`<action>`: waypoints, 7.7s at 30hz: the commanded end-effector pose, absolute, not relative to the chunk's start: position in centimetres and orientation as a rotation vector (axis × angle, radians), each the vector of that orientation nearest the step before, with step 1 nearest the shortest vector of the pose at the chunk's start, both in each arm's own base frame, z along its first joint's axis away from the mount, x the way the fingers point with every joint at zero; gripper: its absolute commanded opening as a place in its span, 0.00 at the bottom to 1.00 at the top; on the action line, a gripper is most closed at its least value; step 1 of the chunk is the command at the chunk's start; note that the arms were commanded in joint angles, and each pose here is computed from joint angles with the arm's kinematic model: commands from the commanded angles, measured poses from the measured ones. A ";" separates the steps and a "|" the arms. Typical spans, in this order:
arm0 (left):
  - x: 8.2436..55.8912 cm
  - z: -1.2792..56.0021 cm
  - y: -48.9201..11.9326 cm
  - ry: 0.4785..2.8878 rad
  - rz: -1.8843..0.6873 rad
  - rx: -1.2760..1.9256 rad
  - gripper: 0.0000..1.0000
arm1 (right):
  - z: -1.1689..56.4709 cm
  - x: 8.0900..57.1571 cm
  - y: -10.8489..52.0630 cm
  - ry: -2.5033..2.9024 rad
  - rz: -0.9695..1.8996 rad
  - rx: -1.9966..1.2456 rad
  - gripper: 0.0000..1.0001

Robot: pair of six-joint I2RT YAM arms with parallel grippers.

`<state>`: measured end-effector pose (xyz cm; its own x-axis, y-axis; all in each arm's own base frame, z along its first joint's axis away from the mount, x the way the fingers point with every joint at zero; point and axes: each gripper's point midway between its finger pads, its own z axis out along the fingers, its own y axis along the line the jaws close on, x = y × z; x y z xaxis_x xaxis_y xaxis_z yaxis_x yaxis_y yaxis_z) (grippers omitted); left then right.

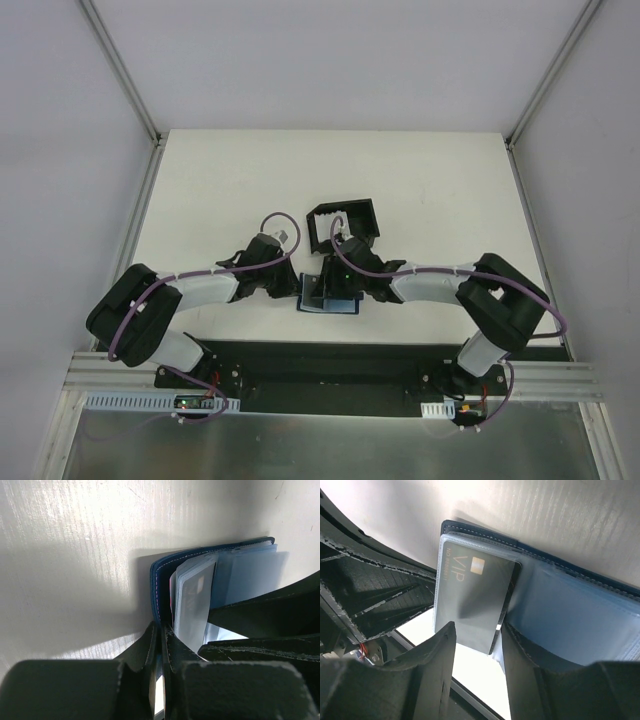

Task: Put the credit cards into the card holder
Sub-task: Insert the credit card into the card holder, then pick up the credit card from the storage box, then turn over the card holder at the center of the board.

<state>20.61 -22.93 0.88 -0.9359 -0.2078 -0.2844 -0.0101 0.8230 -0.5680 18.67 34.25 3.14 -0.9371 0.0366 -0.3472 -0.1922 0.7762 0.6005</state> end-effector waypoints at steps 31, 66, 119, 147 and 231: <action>19.0 -0.2 -20.6 2.724 -0.699 -0.194 0.00 | 13.0 34.6 27.4 2.581 0.520 -0.295 0.75; 19.3 -0.4 -21.4 2.752 -0.716 -0.145 0.00 | 10.8 38.1 29.5 2.579 0.917 -0.256 0.67; 19.1 -0.9 -21.4 2.773 -0.710 -0.135 0.00 | 6.9 38.4 27.0 2.701 0.595 -0.288 0.12; 18.9 -0.5 -20.8 2.744 -0.697 -0.149 0.00 | 17.4 30.3 24.9 2.379 0.746 -0.159 0.00; 18.0 -1.9 -20.0 2.774 -0.665 -0.196 0.00 | 11.7 21.5 27.4 2.482 0.783 -0.031 0.00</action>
<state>20.48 -22.70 1.21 -0.9296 -0.2148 -0.2994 -0.0045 0.8190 -0.5737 20.88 32.51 12.88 -0.8776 0.0743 -0.4735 -0.2732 0.7341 0.6217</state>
